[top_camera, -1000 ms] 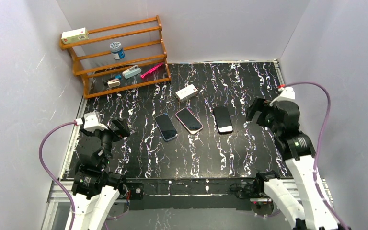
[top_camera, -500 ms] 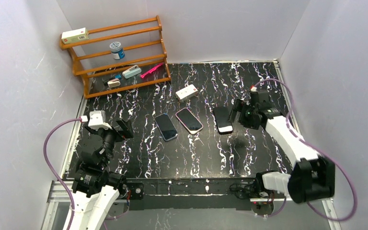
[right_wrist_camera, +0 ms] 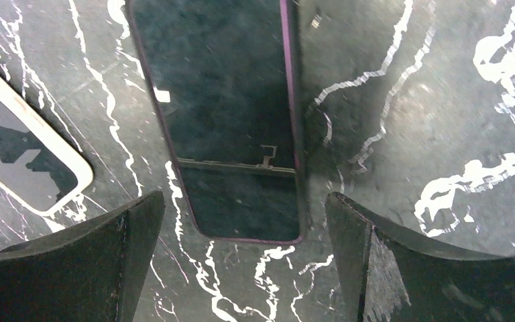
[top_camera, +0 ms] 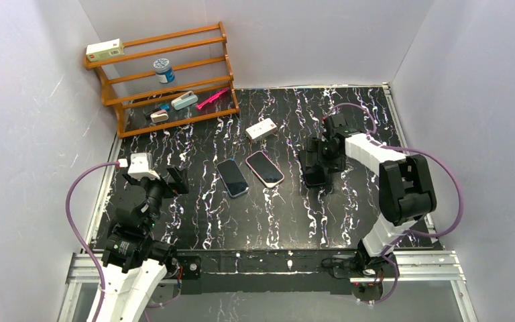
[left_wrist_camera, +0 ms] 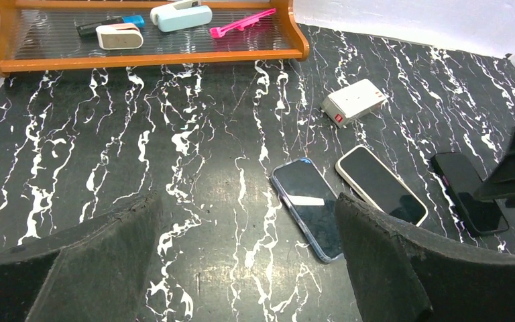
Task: Take the phone out of the phone case
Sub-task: Pick up the phone at the center of the board.
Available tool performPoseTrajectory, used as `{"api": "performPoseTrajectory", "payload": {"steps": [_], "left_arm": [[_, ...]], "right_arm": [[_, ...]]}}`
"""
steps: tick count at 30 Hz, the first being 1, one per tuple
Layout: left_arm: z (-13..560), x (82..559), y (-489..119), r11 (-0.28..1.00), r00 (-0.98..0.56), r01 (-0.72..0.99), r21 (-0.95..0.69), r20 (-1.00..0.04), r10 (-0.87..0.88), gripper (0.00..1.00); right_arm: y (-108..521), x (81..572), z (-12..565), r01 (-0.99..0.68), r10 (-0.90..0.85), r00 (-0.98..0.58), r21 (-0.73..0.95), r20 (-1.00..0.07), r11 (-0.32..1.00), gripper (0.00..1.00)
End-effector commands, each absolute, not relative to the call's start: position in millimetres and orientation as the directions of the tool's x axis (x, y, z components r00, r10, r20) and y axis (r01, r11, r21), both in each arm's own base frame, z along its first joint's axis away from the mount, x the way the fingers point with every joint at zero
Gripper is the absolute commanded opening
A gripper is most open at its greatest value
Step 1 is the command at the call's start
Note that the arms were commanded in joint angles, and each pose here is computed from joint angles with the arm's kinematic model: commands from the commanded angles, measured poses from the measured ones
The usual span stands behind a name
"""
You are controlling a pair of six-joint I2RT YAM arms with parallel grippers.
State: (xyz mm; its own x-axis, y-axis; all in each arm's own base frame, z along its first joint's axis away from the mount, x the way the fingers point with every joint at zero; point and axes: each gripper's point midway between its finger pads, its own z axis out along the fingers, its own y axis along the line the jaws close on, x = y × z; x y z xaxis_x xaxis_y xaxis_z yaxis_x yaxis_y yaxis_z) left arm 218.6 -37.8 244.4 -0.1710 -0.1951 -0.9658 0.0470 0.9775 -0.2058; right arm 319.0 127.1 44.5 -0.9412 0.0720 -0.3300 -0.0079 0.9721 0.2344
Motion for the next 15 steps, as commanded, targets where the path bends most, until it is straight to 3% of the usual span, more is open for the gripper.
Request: {"api": "performPoseTrajectory", "payload": {"steps": [1,15], "left_arm": [[242,221,-43,0.978,-0.177,0.074,-0.194,-0.968,-0.179,0.98],[242,221,-53,0.971,-0.185,0.13,-0.199,-0.967,-0.173,0.98]], "right_arm": [[140,332,48,-0.086,-0.013,-0.943,0.206,-0.332,0.975,0.99],[138,326,16,-0.11,-0.092,-0.973,0.072,-0.211,0.991,0.99]]}}
